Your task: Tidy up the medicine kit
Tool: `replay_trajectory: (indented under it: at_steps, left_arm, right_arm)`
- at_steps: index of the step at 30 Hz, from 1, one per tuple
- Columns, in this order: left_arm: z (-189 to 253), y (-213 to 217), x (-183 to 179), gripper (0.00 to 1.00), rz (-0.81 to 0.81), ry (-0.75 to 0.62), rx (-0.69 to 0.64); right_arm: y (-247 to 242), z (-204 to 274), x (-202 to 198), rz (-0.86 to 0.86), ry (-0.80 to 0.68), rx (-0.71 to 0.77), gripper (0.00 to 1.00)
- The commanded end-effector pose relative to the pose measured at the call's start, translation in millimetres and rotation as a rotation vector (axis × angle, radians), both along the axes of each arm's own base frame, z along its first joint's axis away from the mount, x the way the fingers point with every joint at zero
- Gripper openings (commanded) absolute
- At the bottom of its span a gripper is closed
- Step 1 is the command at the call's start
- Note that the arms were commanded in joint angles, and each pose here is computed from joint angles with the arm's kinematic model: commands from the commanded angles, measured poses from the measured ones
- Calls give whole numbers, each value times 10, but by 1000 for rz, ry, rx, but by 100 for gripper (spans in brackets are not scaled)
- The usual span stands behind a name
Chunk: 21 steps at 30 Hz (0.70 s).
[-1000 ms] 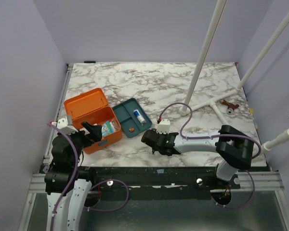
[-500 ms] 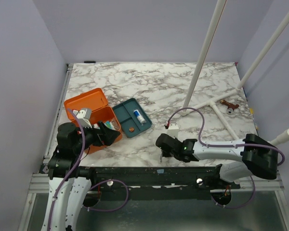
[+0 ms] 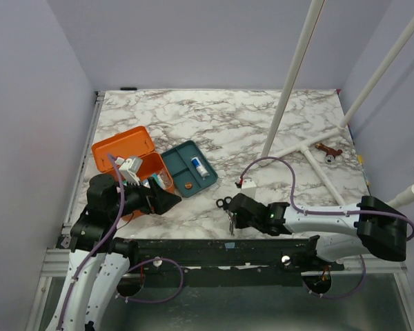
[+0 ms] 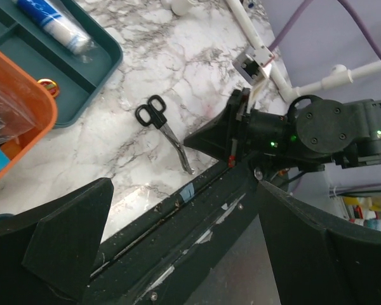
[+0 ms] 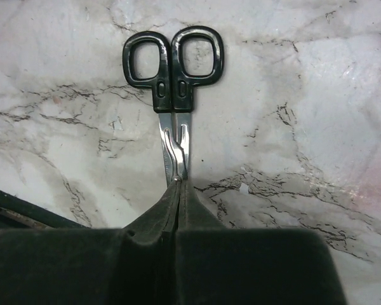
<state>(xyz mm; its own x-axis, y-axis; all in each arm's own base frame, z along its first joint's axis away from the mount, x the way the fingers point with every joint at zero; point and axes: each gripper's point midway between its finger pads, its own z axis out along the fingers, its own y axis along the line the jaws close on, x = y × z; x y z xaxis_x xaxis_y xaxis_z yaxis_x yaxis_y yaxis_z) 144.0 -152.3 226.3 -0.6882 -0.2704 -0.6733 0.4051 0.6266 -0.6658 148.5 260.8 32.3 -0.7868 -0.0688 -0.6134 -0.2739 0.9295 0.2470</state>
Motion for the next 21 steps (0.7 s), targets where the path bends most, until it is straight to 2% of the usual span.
replay_trajectory:
  at_steps: [1,7,11,21]
  left_arm:
    - [-43,-143,-53,98,-60,35,-31]
    - [-143,-245,-94,99,-88,66,4]
    - [-151,-274,-88,99,-90,63,13]
    - [-201,-256,-35,98,-69,51,32]
  right_arm:
    - [-19,-79,-1,-5,6,-44,1]
    - [-24,-113,-7,-17,16,-55,3]
    - [17,-17,11,-23,7,-30,22]
    - [100,164,42,-45,-3,-18,37]
